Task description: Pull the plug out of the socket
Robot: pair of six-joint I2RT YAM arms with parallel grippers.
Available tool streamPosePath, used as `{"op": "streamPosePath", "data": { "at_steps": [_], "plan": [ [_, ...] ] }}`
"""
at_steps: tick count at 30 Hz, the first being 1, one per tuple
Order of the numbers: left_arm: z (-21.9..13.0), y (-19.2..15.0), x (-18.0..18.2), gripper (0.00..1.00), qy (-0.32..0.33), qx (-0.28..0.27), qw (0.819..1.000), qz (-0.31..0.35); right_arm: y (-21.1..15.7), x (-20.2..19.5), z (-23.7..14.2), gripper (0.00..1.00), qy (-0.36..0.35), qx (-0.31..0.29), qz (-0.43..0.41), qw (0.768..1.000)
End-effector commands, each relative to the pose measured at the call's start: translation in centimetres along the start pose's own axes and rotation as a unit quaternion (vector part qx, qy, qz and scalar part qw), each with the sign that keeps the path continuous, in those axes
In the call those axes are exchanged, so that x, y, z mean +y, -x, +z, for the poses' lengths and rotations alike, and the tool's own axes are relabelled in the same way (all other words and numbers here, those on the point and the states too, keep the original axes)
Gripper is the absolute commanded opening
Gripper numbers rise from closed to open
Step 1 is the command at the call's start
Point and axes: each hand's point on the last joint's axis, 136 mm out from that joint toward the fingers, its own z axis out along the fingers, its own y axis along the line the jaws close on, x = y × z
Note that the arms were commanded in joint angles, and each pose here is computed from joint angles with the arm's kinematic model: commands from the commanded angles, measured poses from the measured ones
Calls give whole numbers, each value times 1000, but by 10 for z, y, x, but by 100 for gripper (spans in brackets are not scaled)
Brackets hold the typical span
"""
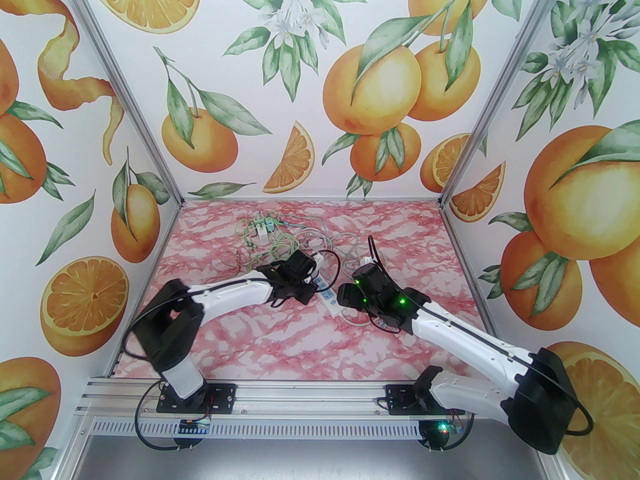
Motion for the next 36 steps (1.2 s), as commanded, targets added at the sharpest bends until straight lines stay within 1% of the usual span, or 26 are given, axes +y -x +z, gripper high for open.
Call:
{"op": "streamPosePath", "data": {
  "at_steps": [1, 3, 7, 10, 14, 17, 20, 23, 26, 30, 31, 32, 33, 34, 35, 36],
  "plan": [
    [-35, 22, 32, 0, 21, -37, 999, -29, 7, 9, 2, 74, 14, -7, 7, 1000],
    [-42, 30, 48, 0, 28, -47, 998, -42, 7, 11, 3, 74, 17, -4, 6, 1000],
    [-39, 48, 70, 0, 20, -55, 996, -60, 8, 12, 3, 74, 18, -2, 5, 1000],
    [-23, 64, 78, 0, 14, -50, 997, -59, 8, 13, 2, 74, 20, -2, 5, 1000],
    [12, 75, 89, 0, 7, -25, 997, -70, 8, 12, -2, 74, 20, -4, 5, 1000],
    [28, 91, 86, 0, -12, -20, 998, -64, 8, 10, -4, 74, 20, -8, 8, 1000],
    [27, 117, 80, 0, -24, -41, 997, -57, 4, 7, -3, 74, 18, -6, 10, 1000],
    [27, 136, 70, 0, -40, -50, 997, -41, 2, 5, -3, 74, 18, -6, 14, 1000],
    [30, 146, 56, 0, -51, -52, 997, -16, 2, 4, -2, 74, 17, -7, 16, 1000],
    [53, 143, 42, 1, -74, -23, 997, 6, 1, 5, 0, 74, 21, -6, 18, 1000],
    [59, 141, 39, 3, -82, -15, 996, 11, 1, 6, 0, 74, 22, -4, 18, 1000],
    [66, 137, 36, 7, -86, -5, 996, 15, 0, 6, 1, 74, 22, -3, 18, 1000],
    [74, 133, 34, 14, -85, 6, 996, 20, 1, 6, 1, 74, 22, -2, 18, 1000],
    [78, 131, 32, 17, -82, 12, 996, 22, 1, 7, 1, 74, 23, -2, 18, 1000],
    [80, 129, 30, 25, -80, 17, 996, 24, 1, 7, 1, 74, 23, -2, 17, 1000],
    [80, 129, 30, 35, -75, 17, 997, 25, 0, 7, 1, 74, 23, -2, 18, 1000]
  ]
}}
